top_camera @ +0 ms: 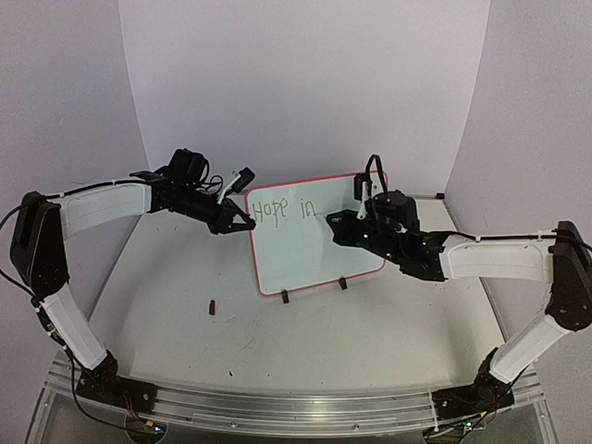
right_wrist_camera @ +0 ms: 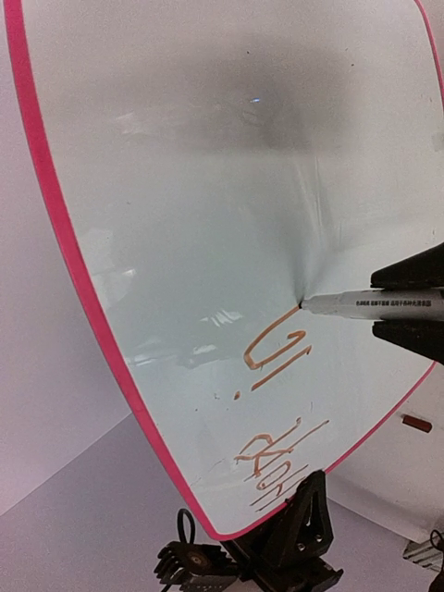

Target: Write a sentence on the whiteboard

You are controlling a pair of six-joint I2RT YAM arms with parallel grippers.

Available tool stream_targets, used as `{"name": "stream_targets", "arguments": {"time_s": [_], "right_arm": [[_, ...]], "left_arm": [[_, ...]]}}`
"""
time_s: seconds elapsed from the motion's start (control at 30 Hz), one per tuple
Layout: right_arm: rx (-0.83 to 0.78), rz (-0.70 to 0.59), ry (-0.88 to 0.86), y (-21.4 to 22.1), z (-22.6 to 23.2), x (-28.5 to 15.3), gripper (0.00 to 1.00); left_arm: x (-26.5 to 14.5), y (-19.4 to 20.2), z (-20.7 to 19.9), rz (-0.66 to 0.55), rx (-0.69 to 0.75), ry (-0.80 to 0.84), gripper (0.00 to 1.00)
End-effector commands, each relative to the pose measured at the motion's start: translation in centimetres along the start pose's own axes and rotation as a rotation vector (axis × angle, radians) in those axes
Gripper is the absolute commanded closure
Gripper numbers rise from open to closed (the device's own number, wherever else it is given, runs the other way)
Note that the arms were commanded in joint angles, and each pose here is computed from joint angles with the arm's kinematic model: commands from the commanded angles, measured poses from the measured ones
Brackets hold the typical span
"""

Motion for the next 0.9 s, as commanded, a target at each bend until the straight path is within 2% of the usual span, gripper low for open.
{"name": "stream_targets", "arguments": {"time_s": [0.0, 0.3, 0.57, 0.87], "right_arm": [[0.015, -0.039, 0.038, -1.0, -0.5, -0.7, 1.00], [0.000, -0.082, -0.007, -2.9, 0.1, -2.6, 1.00], [-0.047, -0.045, -0.059, -3.6, 0.4, -4.8, 1.00], [-0.028, -0.005, -0.159, -3.4, -2.4, -6.1, 1.00]], "left_arm": [[0.2, 0.8, 0.8, 0.051, 0.030, -0.095, 1.00], [0.2, 0.9, 0.8, 0.054, 0.031, -0.101, 1.00], [0.0, 0.8, 0.6, 0.051, 0.034, -0.104, 1.00], [0.3, 1.1, 0.6, 0.062, 0.033, -0.103, 1.00]]}}
Point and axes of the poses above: each gripper's point midway between its finger pads, its own x axis out along the fingers, its own z axis along the line the jaws close on, y = z × x, the point moved 8 cm from there along -x, back along the fingers, and after that the axes turned 12 degrees about -x, right-handed, at the moved point
